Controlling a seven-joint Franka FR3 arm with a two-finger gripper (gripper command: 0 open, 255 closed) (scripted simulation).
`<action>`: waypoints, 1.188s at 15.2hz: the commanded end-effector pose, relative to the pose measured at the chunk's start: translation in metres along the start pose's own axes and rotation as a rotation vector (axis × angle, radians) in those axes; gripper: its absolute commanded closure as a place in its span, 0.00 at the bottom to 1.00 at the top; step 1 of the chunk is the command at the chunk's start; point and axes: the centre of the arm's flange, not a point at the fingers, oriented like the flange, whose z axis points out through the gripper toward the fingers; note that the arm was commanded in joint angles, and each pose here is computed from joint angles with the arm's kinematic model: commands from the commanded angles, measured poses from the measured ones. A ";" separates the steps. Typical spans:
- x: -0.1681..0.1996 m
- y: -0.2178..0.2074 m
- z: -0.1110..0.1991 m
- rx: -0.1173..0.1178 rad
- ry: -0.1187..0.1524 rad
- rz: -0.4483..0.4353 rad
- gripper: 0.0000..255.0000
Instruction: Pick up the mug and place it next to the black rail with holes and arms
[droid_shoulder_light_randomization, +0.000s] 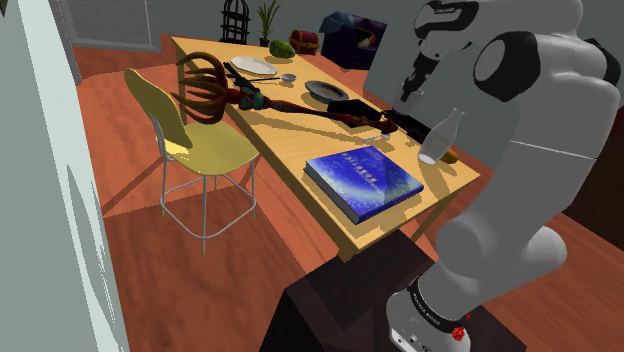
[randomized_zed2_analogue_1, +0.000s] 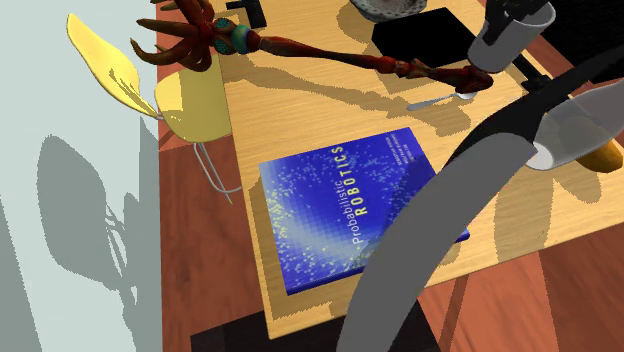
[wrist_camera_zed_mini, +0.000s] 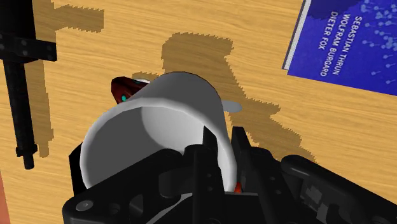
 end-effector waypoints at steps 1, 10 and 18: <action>-0.011 0.024 0.001 -0.001 0.001 -0.002 1.00; -0.037 0.094 0.019 -0.001 0.001 -0.002 1.00; -0.041 0.091 0.061 -0.001 0.001 -0.002 1.00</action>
